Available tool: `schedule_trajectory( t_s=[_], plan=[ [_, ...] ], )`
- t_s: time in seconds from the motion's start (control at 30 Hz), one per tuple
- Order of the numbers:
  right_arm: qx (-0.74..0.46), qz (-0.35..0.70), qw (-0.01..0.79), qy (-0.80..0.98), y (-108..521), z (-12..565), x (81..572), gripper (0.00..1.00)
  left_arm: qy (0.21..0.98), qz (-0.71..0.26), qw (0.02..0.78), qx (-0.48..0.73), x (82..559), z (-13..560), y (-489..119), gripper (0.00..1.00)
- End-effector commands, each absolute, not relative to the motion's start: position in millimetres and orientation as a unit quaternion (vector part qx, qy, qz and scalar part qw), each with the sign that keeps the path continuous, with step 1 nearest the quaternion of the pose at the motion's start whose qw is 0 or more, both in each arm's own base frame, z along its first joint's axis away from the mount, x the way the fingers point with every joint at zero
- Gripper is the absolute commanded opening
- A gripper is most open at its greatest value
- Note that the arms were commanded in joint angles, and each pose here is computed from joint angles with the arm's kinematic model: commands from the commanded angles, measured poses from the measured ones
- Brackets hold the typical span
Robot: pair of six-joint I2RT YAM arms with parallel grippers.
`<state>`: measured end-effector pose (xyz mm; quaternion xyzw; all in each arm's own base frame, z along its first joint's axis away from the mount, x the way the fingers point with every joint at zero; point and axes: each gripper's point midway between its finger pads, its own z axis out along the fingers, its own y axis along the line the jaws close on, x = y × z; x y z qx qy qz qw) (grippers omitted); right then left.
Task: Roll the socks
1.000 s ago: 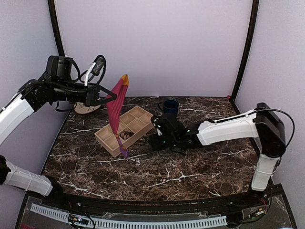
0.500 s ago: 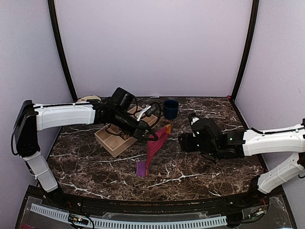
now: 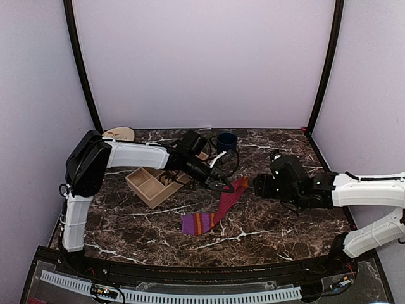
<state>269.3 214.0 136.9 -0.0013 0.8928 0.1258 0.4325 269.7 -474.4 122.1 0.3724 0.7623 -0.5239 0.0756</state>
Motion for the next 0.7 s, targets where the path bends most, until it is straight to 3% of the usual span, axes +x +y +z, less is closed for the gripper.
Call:
schedule_trajectory(
  t_s=[0.0,0.1,0.27,0.3,0.33,0.4,0.67],
  plan=[
    [0.008,0.132,0.433,0.892,210.1,135.9,276.5,0.73,0.743,-0.550,0.064,0.375,270.5,125.6,-488.7,0.00],
    [0.007,0.131,0.430,0.894,210.3,133.9,277.7,0.73,0.753,-0.543,0.055,0.368,273.3,107.1,-496.6,0.03],
    [0.003,0.131,0.421,0.898,215.1,130.3,279.2,0.73,0.772,-0.520,0.056,0.362,272.2,85.8,-509.7,0.46],
    [0.001,0.130,0.420,0.898,216.2,130.0,279.6,0.73,0.775,-0.518,0.057,0.358,272.5,84.7,-510.5,0.79],
    [0.000,0.131,0.419,0.898,217.2,130.6,280.2,0.72,0.777,-0.515,0.062,0.355,274.2,86.3,-511.1,0.92],
    [-0.002,0.132,0.419,0.898,219.2,131.5,281.2,0.73,0.782,-0.508,0.076,0.353,277.2,91.7,-510.1,0.96],
    [-0.016,0.133,0.409,0.903,224.1,123.6,280.1,0.72,0.827,-0.408,0.206,0.327,298.3,119.3,-466.2,0.96]
  ],
)
